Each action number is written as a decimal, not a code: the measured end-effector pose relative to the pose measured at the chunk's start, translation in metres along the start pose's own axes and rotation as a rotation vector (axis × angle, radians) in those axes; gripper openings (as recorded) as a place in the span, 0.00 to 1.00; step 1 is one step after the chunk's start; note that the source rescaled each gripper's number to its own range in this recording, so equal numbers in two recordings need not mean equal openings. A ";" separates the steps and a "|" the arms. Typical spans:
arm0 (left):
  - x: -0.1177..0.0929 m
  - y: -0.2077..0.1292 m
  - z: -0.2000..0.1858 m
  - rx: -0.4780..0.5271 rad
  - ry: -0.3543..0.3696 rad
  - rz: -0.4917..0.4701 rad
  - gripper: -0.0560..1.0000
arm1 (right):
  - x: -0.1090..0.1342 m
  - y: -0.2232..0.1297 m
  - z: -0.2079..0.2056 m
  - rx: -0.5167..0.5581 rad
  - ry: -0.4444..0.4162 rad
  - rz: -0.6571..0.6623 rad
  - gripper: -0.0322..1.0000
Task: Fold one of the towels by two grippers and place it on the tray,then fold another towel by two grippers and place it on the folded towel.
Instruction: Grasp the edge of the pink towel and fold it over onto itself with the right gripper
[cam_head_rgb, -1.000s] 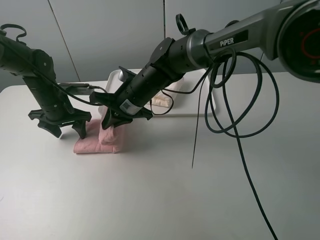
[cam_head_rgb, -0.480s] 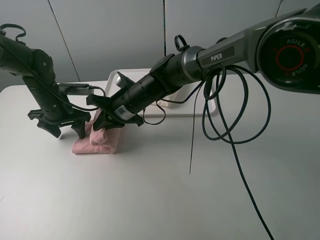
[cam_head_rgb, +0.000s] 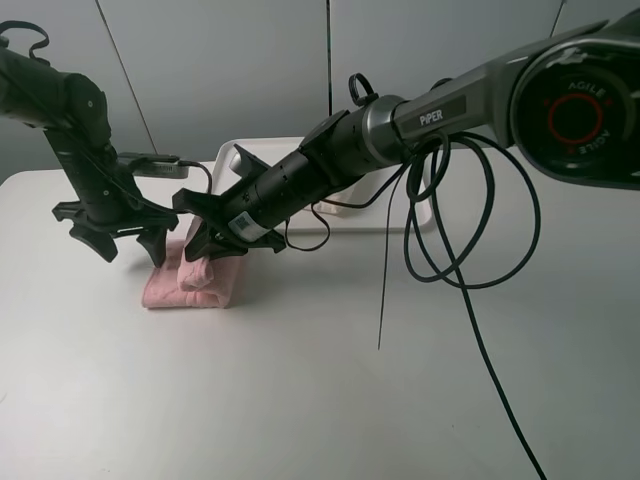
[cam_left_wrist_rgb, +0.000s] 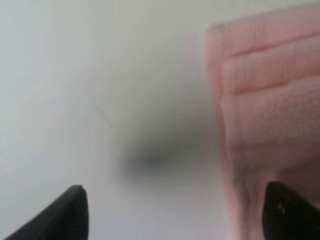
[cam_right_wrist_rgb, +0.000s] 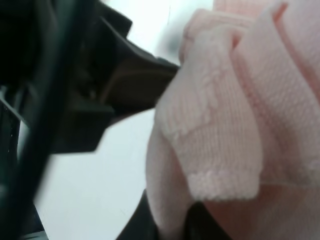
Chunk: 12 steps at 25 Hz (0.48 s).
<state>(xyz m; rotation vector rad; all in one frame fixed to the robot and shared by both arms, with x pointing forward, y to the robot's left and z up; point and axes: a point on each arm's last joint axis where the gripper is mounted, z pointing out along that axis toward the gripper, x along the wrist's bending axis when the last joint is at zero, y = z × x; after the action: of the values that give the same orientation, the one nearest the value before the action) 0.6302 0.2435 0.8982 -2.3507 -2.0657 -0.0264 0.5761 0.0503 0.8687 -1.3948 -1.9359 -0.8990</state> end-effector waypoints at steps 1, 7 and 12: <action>0.000 0.003 -0.004 -0.004 -0.004 0.005 0.91 | 0.000 0.000 0.000 0.000 0.000 0.000 0.06; -0.002 0.021 -0.033 -0.044 -0.021 0.030 0.91 | 0.000 0.000 0.000 0.000 0.000 -0.007 0.06; -0.006 0.032 -0.060 -0.065 -0.066 0.084 0.91 | 0.000 0.000 0.000 0.000 0.000 0.008 0.06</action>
<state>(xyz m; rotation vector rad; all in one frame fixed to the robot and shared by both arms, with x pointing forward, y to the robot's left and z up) 0.6608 0.2326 0.9579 -2.5083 -2.0220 -0.0154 0.5761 0.0503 0.8687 -1.4019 -1.9287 -0.8951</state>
